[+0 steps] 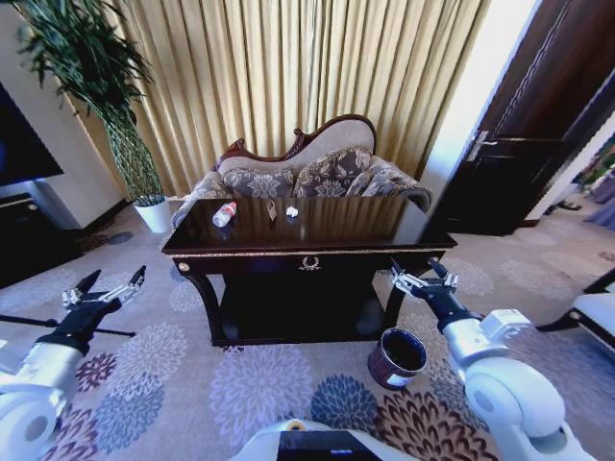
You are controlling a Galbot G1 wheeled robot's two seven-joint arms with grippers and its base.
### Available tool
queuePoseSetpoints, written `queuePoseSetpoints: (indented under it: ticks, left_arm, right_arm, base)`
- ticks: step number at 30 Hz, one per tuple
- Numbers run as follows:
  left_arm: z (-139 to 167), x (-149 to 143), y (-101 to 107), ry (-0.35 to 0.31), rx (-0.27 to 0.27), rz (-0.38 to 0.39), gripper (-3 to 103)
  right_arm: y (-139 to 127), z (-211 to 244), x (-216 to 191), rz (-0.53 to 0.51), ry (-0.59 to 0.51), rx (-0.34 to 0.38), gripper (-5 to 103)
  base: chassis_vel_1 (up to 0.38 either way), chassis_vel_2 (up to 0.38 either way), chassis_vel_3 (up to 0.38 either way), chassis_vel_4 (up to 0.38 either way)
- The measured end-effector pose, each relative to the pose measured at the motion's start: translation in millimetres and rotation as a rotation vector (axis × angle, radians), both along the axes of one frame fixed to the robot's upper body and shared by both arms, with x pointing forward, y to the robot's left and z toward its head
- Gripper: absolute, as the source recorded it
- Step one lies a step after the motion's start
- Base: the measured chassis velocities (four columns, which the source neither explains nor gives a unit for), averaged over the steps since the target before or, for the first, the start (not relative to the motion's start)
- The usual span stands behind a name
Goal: Move to the front of the table and place the trash on the table into the trash bin.
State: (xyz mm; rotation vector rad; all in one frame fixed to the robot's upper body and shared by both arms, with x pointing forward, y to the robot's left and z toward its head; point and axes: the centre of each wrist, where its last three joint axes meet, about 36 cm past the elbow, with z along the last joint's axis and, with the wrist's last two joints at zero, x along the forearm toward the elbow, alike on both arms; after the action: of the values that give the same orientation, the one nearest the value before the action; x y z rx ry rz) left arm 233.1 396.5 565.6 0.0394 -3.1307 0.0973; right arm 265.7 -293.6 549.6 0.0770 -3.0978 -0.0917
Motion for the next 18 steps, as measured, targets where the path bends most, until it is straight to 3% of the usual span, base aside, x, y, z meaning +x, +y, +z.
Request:
queuePoseSetpoints:
  ticks: [18]
  left_arm:
    - [-1.0,-0.1,0.8,0.004,0.001,0.002,100]
  right_arm:
    - [1.1,0.8,0.2,0.007,-0.003,-0.001,100]
  base:
    - [-0.132,0.123,0.13,-0.127]
